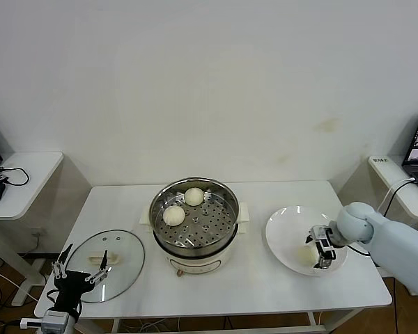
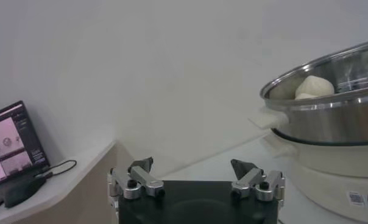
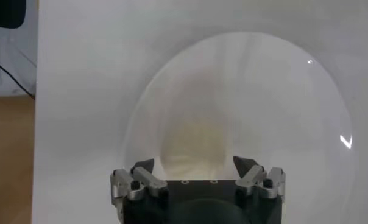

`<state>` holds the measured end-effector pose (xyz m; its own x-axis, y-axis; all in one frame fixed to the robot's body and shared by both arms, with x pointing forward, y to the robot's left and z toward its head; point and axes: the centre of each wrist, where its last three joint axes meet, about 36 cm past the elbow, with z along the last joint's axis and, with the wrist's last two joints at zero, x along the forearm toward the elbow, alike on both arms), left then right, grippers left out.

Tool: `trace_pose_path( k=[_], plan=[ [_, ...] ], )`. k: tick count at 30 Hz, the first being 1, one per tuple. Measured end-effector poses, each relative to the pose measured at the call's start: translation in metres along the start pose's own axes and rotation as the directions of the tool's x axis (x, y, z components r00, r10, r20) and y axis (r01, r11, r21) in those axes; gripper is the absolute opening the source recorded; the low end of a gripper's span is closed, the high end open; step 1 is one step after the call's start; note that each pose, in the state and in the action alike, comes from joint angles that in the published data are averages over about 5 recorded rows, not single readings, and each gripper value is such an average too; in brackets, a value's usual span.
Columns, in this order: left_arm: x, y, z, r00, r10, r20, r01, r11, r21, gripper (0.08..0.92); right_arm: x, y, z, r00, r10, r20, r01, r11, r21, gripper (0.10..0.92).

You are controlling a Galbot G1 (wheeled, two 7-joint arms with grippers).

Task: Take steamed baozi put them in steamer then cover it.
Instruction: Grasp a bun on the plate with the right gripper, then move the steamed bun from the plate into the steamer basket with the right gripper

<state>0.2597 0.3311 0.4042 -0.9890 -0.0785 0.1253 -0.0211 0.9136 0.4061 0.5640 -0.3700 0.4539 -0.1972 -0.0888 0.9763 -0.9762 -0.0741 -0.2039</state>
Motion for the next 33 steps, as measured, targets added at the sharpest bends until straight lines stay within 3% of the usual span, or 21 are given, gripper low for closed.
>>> trace_pose_path(
  k=[12, 22, 33],
  plan=[
    [0.000, -0.001, 0.000, 1.0000, -0.001, 0.000, 0.001, 1.000, 0.004, 0.823, 0.001, -0.006, -0.001, 1.000, -0.017, -0.002, 0.017, 1.000, -0.012, 0.596],
    [-0.001, -0.001, 0.001, 1.0000, -0.002, -0.001, 0.002, 1.000, 0.006, 0.823, 0.029, -0.016, 0.002, 1.000, -0.020, -0.001, 0.020, 1.000, -0.007, 0.585],
    [-0.004, -0.001, -0.004, 0.9999, 0.003, 0.016, -0.003, 1.000, 0.006, 0.823, 0.107, -0.053, -0.003, 0.997, 0.073, 0.027, -0.073, 0.997, 0.003, 0.592]
  ],
)
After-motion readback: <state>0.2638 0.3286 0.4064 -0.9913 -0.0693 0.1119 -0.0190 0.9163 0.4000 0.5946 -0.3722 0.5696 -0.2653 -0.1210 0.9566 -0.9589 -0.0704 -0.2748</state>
